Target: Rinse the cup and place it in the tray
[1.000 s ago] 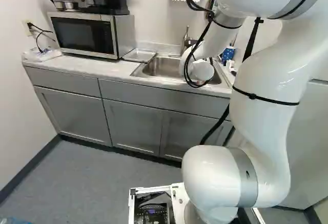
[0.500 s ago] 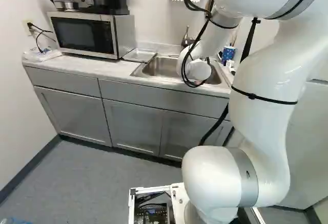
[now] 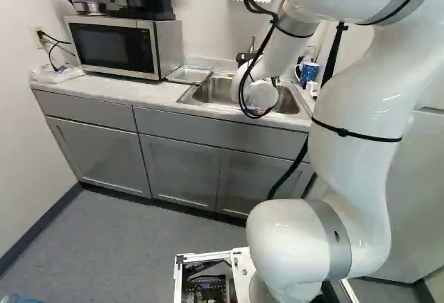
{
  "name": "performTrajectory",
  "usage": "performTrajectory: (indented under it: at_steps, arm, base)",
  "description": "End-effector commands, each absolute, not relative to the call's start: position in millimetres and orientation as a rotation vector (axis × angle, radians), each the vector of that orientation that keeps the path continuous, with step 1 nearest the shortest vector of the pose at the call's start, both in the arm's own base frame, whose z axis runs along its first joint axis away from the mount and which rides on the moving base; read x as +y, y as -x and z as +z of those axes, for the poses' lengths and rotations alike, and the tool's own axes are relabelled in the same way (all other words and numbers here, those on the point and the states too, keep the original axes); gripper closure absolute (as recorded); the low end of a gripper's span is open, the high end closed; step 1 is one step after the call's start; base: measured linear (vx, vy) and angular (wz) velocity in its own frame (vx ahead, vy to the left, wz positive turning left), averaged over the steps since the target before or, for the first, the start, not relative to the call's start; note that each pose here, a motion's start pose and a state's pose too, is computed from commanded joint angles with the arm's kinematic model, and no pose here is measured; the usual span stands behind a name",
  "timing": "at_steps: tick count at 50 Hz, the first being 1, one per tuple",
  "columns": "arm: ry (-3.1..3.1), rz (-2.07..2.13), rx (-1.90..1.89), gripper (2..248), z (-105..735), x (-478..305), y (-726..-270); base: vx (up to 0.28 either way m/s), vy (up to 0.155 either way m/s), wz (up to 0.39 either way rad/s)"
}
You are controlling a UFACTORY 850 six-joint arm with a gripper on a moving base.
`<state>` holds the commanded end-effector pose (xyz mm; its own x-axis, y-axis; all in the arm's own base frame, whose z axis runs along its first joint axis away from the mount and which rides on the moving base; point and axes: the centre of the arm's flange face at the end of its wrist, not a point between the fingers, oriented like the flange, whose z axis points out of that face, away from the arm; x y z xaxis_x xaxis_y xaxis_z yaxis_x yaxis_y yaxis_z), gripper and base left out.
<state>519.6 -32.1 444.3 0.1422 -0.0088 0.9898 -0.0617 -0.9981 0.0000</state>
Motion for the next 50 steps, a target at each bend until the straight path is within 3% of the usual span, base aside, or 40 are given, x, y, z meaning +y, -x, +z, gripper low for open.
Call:
performTrajectory:
  at_steps: [50]
  arm:
    - [-2.345,2.163,0.087,128,475.6,38.5,-520.1]
  base:
    - [0.0,0.0,0.0]
